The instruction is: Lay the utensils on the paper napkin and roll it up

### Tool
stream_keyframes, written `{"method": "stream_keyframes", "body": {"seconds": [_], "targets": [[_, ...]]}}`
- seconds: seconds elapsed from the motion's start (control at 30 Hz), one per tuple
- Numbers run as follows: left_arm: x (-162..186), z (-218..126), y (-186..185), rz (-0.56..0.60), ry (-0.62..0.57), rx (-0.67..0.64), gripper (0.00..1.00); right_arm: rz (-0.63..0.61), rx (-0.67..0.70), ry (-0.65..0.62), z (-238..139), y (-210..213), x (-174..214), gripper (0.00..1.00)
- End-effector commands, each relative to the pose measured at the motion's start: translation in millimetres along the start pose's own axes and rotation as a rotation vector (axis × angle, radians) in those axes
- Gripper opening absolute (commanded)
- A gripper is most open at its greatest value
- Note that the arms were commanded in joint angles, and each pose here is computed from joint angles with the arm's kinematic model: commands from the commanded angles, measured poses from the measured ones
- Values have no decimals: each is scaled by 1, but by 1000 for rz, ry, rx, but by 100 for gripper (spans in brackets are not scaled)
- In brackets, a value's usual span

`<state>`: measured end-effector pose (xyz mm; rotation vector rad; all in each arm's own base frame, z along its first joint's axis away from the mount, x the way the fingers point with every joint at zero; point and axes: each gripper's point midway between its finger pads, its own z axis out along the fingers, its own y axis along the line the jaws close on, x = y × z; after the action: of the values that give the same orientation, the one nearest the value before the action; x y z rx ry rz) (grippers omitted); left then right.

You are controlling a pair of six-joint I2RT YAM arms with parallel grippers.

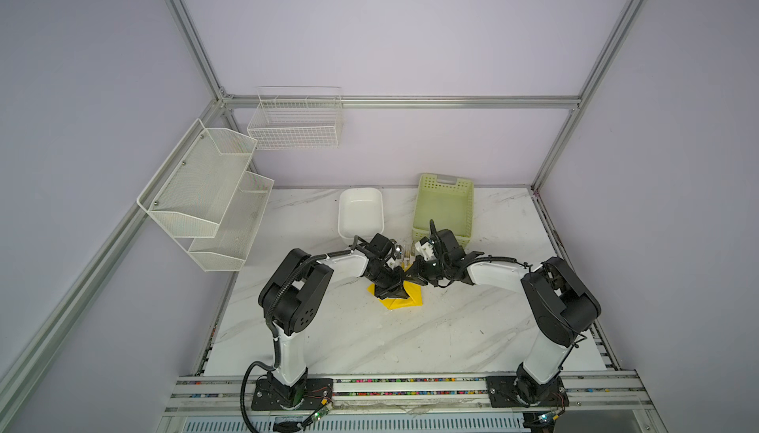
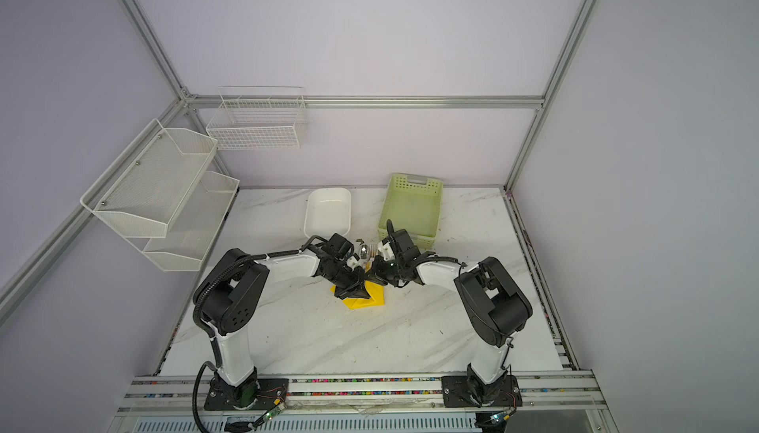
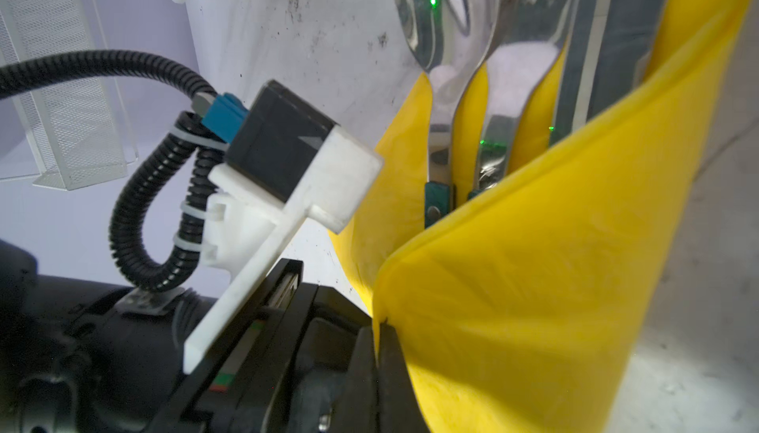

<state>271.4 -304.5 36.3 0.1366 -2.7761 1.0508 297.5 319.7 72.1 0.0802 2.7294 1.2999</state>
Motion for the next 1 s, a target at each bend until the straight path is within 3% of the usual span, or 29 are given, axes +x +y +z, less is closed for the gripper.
{"method": "stream_keyframes", "body": {"seconds": [0.0,0.53,0.97], "targets": [[-5,-14,-12,21,-40,-1,10,-6,-7,-11,5,2,-2,0],[8,-36,-13,38,-57,-27,11,8,30,9,21,-20,0,0],[23,-29,21,11,-26,-109,10,7,47,13,24,-24,-1,0]]}}
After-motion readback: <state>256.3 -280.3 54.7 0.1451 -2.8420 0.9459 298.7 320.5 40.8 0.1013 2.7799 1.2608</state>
